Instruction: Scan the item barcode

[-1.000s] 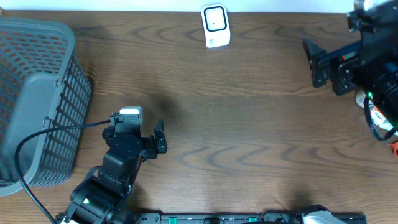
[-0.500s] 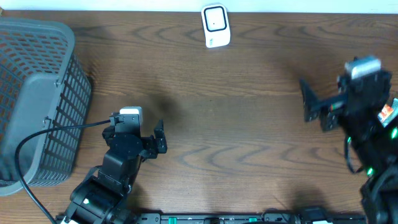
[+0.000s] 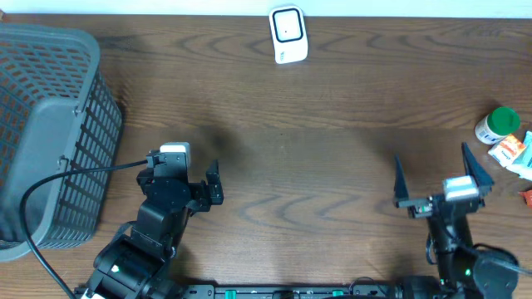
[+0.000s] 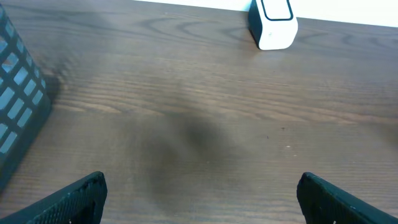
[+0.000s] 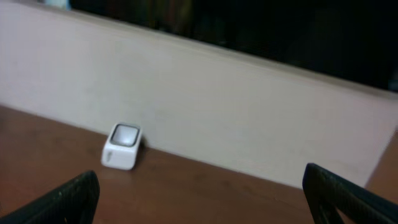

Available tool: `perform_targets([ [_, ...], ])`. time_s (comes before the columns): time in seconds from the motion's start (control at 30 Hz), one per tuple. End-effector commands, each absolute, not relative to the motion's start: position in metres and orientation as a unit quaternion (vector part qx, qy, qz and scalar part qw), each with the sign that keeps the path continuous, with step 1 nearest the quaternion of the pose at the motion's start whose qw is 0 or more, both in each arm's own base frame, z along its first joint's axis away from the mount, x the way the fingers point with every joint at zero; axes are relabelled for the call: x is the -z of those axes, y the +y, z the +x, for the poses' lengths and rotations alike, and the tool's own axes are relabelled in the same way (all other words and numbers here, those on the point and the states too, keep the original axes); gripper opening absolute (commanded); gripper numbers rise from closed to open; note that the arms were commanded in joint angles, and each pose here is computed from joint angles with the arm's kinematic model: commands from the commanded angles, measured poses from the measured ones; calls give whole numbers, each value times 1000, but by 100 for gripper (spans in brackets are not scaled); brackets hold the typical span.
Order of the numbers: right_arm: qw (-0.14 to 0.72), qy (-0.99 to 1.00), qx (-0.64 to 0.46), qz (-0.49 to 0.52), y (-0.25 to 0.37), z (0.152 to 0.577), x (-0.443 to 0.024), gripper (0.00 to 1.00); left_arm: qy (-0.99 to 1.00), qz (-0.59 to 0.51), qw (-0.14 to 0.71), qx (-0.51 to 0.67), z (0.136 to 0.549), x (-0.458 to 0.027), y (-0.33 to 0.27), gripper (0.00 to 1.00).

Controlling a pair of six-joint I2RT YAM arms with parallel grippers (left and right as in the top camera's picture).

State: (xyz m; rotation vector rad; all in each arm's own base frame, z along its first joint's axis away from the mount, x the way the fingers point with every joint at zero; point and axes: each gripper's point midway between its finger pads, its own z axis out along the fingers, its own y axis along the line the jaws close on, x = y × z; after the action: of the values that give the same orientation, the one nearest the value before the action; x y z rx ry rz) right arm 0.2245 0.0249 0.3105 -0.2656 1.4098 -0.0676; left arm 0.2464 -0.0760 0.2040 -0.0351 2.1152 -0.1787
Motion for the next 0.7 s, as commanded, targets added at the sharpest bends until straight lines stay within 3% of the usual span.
perform_targets([
  [0.0, 764, 637, 34, -97, 16, 220, -300, 99, 869, -14, 491, 65, 247, -205, -73, 98],
  [0.67, 708, 703, 25, -61, 4, 246, -177, 99, 869, -14, 491, 65, 247, -205, -73, 98],
])
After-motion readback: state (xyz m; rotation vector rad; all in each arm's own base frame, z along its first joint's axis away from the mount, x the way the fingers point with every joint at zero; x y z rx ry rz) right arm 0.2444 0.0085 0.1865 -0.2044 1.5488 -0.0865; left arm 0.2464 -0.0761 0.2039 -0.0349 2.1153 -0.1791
